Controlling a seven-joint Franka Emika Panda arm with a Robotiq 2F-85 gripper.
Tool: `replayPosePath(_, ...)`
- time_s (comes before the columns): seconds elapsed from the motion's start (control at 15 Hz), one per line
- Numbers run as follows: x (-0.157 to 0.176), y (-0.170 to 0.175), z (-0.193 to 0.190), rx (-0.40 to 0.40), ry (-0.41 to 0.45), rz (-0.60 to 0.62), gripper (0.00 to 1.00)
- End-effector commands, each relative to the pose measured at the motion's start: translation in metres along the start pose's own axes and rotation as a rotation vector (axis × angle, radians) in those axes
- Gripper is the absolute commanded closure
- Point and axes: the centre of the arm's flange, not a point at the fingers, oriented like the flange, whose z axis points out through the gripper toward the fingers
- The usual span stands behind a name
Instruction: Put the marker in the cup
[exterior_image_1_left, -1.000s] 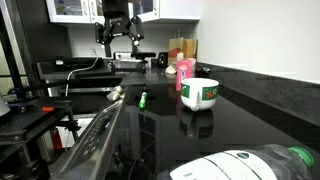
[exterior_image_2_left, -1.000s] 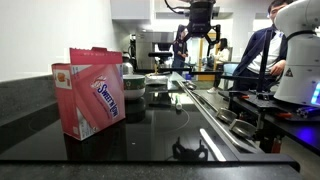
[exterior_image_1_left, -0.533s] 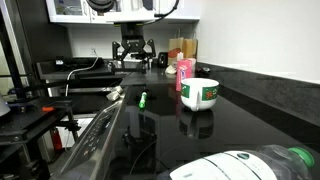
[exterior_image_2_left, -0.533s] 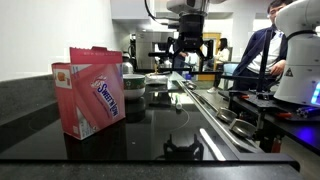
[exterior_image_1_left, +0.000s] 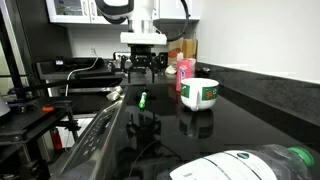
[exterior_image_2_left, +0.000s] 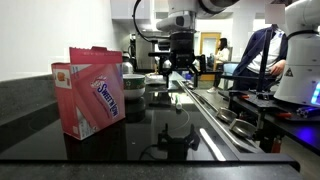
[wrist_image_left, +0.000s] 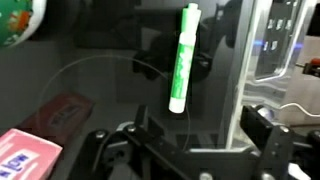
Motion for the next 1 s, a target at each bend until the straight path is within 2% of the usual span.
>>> replayPosePath(0.0,0.001,0.024,0.016,-0.010,0.010,0.012,0.00)
replayPosePath(0.4,0.009,0.041,0.042,0.019,0.004,0.070,0.02)
replayPosePath(0.73,0.007,0.040,0.054,0.033,-0.002,0.116,0.06)
replayPosePath(0.8,0.003,0.039,0.054,0.033,0.000,0.130,0.08)
replayPosePath(0.87,-0.002,0.038,0.053,0.029,0.005,0.136,0.31)
replayPosePath(0.93,-0.005,0.037,0.052,0.025,0.010,0.138,0.33)
